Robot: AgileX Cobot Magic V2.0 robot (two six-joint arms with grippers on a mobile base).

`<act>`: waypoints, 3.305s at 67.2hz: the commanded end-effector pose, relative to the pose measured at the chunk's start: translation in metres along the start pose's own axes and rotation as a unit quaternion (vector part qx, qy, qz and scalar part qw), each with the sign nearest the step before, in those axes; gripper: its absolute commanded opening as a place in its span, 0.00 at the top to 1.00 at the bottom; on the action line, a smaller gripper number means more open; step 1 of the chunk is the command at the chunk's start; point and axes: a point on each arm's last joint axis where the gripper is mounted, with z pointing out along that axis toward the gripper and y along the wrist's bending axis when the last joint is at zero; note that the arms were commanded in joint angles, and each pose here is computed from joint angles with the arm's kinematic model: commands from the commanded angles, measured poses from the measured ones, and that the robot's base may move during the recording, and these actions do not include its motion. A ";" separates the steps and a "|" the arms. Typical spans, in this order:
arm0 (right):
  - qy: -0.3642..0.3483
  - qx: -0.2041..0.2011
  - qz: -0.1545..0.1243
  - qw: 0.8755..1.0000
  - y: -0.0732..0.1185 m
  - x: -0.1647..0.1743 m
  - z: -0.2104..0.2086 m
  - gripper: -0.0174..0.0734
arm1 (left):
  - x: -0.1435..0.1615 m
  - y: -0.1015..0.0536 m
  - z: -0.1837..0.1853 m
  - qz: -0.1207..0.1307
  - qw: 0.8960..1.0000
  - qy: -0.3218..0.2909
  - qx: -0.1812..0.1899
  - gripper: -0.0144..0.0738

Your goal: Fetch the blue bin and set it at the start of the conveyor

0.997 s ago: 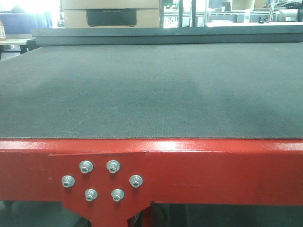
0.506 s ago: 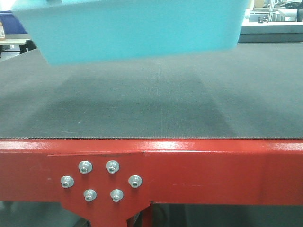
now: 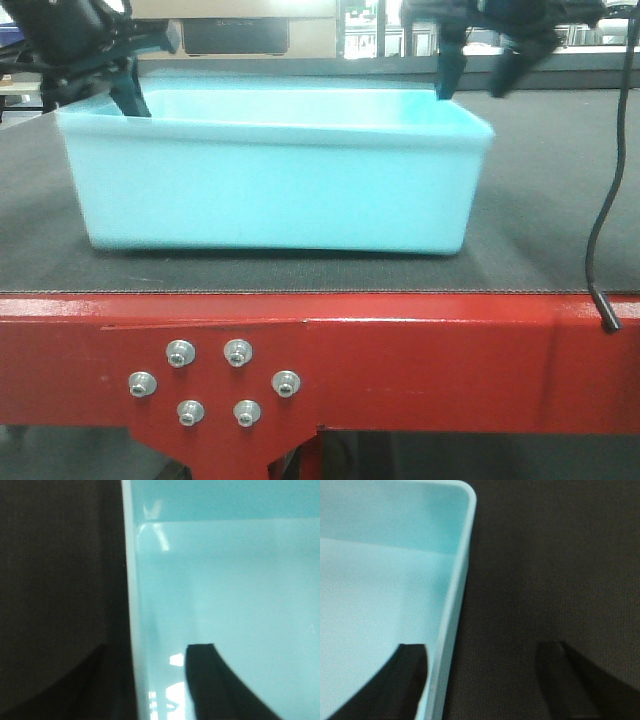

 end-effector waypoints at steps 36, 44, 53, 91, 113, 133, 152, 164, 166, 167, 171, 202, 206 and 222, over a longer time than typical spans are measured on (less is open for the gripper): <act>-0.086 0.002 0.014 0.996 -0.020 -0.006 -0.123 0.92 | -0.003 0.003 -0.130 0.037 0.994 -0.095 -0.031 0.73; -0.112 -0.001 0.014 0.994 -0.023 0.004 -0.150 0.99 | 0.015 0.010 -0.158 0.044 0.990 -0.124 -0.046 0.96; -0.135 -0.005 0.011 0.991 -0.028 0.030 -0.165 0.99 | 0.049 0.025 -0.176 0.005 0.987 -0.159 -0.039 0.96; -0.345 -0.041 -0.043 0.937 -0.051 0.176 -0.174 0.99 | 0.207 0.037 -0.234 0.007 0.929 -0.364 -0.063 0.96; -0.384 -0.055 -0.046 0.920 -0.052 0.191 -0.174 0.99 | 0.234 0.035 -0.255 0.011 0.902 -0.428 -0.061 0.96; -0.385 -0.055 -0.046 0.920 -0.052 0.190 -0.174 0.99 | 0.234 0.034 -0.256 0.011 0.900 -0.431 -0.061 0.96; -0.385 -0.055 -0.046 0.920 -0.052 0.190 -0.174 0.99 | 0.234 0.034 -0.256 0.011 0.900 -0.432 -0.060 0.96; -0.385 -0.055 -0.046 0.920 -0.052 0.190 -0.174 0.99 | 0.235 0.034 -0.259 0.012 0.897 -0.438 -0.060 0.96; -0.385 -0.055 -0.046 0.920 -0.052 0.190 -0.174 0.99 | 0.237 0.034 -0.261 0.012 0.895 -0.443 -0.060 0.96; -0.385 -0.055 -0.046 0.920 -0.052 0.190 -0.174 0.99 | 0.238 0.034 -0.261 0.011 0.893 -0.445 -0.062 0.96; -0.385 -0.055 -0.046 0.920 -0.052 0.190 -0.174 0.99 | 0.247 0.035 -0.264 0.006 0.886 -0.457 -0.073 0.96; -0.386 -0.055 -0.046 0.920 -0.052 0.190 -0.174 0.99 | 0.317 0.045 -0.192 -0.021 0.849 -0.520 -0.089 0.96; -0.391 -0.056 -0.046 0.918 -0.052 0.190 -0.174 0.99 | 0.322 0.048 -0.177 -0.021 0.847 -0.523 -0.089 0.96; -0.390 -0.056 -0.046 0.918 -0.052 0.190 -0.174 0.99 | 0.329 0.050 -0.162 -0.022 0.854 -0.512 -0.089 0.96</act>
